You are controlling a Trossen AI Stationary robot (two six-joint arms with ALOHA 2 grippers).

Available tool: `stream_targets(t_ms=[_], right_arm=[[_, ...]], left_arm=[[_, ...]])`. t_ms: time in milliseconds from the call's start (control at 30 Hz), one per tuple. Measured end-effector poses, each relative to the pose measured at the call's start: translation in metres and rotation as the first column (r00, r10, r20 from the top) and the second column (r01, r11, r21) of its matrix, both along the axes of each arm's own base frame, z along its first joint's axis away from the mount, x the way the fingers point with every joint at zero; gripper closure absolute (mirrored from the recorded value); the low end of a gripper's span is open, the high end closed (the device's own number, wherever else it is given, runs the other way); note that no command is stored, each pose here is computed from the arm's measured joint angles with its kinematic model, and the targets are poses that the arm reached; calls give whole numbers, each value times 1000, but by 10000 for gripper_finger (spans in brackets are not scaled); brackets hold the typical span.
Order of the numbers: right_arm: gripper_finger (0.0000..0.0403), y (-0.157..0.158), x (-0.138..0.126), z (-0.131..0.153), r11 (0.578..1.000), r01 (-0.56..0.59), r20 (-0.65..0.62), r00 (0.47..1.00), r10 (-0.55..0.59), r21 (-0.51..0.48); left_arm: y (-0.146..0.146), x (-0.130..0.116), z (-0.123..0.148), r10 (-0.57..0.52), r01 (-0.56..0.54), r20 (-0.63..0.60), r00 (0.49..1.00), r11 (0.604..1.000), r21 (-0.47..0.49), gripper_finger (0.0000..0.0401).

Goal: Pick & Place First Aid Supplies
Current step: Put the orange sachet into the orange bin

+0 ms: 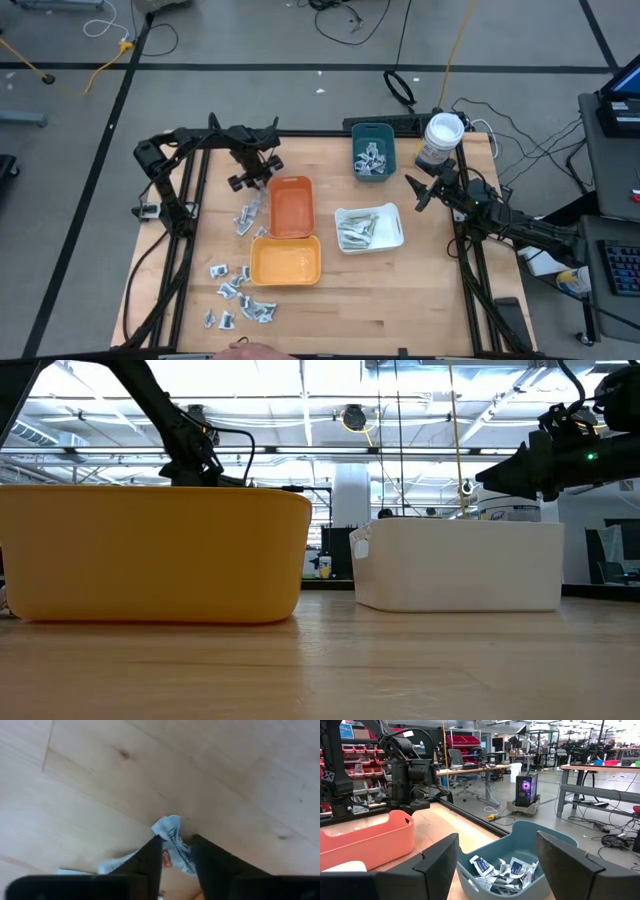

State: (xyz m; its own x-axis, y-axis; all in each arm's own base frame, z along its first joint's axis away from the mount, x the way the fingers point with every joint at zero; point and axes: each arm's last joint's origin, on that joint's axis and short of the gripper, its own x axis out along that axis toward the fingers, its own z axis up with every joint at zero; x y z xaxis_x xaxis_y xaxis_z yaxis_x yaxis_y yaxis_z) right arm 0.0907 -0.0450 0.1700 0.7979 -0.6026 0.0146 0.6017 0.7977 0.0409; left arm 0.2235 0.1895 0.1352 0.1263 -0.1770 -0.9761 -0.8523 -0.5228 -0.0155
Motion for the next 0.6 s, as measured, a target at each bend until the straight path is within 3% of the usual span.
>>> stream_targets(t_ms=[267,600], right_arm=[[140,0,0,0,1000,0,0,1000,0,0],[140,0,0,0,1000,0,0,1000,0,0]], left_arm=[[-1,-1,0,-17,17,-2,1000,1000,-18,344],[5,-7,0,-47,48,18,999,999,-24,306]])
